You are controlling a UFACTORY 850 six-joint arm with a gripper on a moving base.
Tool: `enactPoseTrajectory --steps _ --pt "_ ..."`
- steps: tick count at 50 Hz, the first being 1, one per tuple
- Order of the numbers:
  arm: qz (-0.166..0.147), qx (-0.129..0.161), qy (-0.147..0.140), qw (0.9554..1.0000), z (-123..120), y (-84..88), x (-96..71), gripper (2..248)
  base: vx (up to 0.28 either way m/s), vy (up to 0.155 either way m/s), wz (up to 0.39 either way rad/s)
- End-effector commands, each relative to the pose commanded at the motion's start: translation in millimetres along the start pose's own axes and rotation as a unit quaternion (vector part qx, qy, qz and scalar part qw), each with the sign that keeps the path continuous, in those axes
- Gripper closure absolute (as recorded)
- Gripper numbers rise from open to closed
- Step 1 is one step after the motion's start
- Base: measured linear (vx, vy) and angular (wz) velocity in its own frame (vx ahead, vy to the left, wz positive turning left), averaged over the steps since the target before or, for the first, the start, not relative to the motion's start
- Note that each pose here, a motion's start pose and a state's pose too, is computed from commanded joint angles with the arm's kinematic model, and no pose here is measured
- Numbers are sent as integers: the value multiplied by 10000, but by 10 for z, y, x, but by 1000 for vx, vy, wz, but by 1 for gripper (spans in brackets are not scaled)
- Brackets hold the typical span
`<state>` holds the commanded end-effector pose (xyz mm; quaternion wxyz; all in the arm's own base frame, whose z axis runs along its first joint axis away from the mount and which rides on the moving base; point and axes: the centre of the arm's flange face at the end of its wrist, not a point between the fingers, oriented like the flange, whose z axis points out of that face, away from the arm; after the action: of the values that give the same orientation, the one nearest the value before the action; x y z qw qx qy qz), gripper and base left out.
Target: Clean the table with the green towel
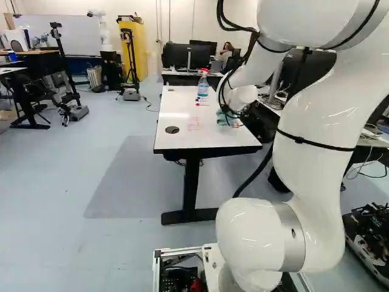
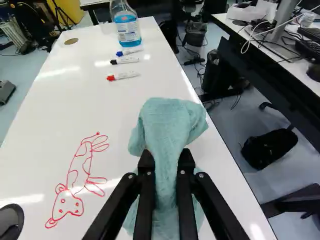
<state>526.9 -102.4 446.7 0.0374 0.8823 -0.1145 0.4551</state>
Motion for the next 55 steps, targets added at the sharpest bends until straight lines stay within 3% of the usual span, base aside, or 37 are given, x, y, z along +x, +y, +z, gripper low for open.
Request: enactPoseTrajectory --steps 25,55 --pt "-108 245 -216 9994 68 -357 279 202 0 0 0" --pt "-218 422 -62 9989 445 -658 581 202 0 0 0"
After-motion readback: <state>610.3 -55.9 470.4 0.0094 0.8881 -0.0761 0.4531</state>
